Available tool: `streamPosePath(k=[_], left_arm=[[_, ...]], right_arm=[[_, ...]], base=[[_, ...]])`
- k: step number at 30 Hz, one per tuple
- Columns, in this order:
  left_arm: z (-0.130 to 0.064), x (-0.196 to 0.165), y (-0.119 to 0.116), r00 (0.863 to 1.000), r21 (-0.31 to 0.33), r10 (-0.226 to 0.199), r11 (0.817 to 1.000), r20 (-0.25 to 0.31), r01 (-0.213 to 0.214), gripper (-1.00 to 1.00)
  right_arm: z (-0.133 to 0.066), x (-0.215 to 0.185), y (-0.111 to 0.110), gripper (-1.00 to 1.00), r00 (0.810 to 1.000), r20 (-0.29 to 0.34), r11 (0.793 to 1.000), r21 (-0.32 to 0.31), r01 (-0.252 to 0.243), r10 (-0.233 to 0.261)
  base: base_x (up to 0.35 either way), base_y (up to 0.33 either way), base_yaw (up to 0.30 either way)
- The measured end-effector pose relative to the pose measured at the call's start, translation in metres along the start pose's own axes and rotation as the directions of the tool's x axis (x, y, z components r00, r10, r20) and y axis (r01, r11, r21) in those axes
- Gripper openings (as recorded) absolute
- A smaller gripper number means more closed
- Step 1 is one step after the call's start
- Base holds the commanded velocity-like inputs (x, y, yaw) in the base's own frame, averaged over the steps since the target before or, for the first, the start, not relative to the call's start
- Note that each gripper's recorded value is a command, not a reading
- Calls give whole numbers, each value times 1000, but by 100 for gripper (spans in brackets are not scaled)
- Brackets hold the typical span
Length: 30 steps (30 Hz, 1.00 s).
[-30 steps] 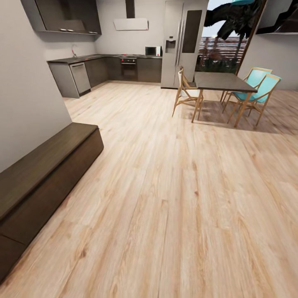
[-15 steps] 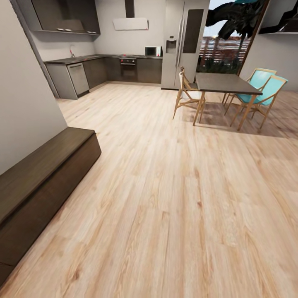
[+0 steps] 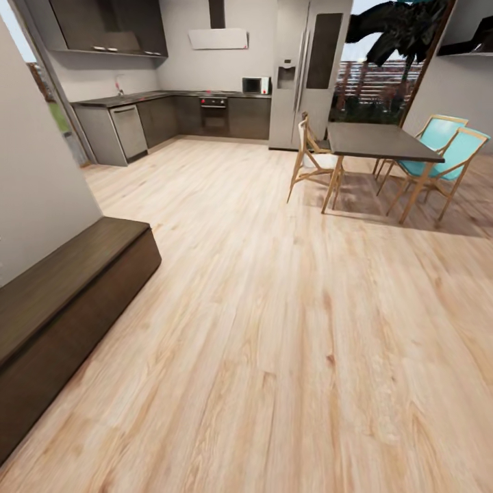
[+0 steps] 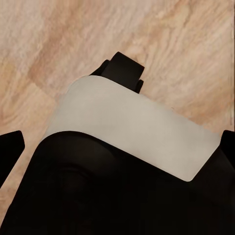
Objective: Place each of the two pumpkins and all three candles from the living room inside a cabinet in the living room (use any cabinet), then make sure every cabinet is closed, and position the cauldron so it is next to a table in the living room.
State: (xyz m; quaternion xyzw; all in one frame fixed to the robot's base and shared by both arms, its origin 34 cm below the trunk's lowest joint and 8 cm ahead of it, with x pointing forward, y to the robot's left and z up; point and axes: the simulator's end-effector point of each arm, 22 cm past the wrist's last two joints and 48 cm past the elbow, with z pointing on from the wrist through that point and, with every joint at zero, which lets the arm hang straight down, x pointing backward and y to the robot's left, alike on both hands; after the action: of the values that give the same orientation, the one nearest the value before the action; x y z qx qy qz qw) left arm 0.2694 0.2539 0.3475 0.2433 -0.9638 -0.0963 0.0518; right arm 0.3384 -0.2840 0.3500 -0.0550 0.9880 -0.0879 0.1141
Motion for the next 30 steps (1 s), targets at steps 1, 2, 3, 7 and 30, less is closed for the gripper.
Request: streamPosePath(k=[1,2,3,7,30], left_arm=[[0,0,0,1000,0,0,1000,0,0,100],[0,0,0,1000,0,0,1000,0,0,100],[0,0,0,1000,0,0,1000,0,0,100],[0,0,0,1000,0,0,1000,0,0,100],[0,0,0,1000,0,0,1000,0,0,100]], right_arm=[[0,0,0,100,1000,0,1000,0,0,0],[0,0,0,100,1000,0,1000,0,0,0],[0,0,0,100,1000,0,1000,0,-1,1],[0,0,0,100,1000,0,1000,0,-1,1],[0,0,0,100,1000,0,1000,0,-1,1]], base=[[310,-175,249],[295,-193,271],[271,-225,283],[266,-231,285],[260,-235,286]])
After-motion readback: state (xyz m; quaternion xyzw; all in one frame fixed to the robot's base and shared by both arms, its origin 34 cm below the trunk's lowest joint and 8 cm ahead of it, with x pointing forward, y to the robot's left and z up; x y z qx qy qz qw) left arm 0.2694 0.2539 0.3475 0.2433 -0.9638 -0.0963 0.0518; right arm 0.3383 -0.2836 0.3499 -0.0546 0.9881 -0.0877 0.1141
